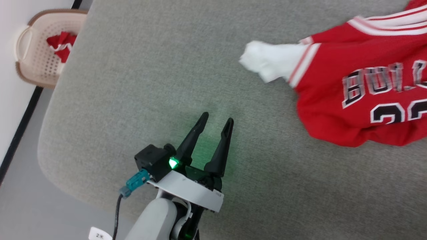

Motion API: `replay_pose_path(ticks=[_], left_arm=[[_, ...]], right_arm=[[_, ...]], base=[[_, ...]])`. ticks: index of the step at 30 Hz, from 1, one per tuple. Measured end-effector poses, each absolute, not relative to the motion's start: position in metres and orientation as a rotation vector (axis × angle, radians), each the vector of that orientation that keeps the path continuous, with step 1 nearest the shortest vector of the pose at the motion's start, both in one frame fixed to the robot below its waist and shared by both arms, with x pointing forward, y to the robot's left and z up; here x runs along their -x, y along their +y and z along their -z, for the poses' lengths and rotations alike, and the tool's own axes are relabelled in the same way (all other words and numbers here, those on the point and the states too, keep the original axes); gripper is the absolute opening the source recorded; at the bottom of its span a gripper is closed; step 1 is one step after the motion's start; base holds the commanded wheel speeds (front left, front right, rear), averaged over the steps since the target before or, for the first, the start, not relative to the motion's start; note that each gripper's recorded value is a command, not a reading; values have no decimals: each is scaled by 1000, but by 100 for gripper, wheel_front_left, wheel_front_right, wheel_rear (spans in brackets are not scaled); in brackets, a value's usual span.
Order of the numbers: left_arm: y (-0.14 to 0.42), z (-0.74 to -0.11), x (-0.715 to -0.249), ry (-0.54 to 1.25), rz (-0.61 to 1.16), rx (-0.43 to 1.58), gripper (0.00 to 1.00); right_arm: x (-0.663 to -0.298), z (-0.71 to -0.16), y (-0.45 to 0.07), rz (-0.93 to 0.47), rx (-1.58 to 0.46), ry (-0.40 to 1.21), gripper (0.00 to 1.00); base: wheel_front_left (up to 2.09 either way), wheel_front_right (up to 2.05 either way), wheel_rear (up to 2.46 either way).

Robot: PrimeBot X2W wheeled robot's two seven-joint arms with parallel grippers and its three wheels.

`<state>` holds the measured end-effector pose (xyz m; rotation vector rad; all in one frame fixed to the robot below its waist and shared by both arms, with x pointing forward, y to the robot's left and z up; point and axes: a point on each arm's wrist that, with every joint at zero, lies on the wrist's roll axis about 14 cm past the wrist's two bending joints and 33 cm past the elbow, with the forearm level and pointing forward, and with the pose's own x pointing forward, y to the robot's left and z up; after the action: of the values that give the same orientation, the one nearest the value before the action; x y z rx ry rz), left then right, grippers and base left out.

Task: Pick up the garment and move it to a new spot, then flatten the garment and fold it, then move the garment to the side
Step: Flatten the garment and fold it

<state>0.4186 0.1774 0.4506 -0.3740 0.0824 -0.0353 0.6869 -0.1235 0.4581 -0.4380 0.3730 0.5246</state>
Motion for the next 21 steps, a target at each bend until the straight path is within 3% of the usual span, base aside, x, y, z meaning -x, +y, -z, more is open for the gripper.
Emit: replay_pose_path(ticks=[4,9,10,11,12,21], left_arm=[[183,-449,-420,86,19,371,100],[189,-442,-418,106,-3,362,100],[189,-440,-419,110,-5,361,100],[190,-439,-420,111,-5,360,100],[190,-440,-421,108,-4,360,100],[204,-456,-433,73,46,282,100]], right_arm=[[-713,-459,-135,-435,382,347,0],[-722,-441,-121,-426,320,323,4],[-723,-438,-117,-427,310,321,38],[-722,-436,-116,-426,303,320,96],[-721,-434,-114,-427,297,314,100],[-699,-458,-132,-412,199,175,100]], base=[[0,0,0],[0,0,0],[0,0,0],[0,0,0],[0,0,0],[0,0,0]])
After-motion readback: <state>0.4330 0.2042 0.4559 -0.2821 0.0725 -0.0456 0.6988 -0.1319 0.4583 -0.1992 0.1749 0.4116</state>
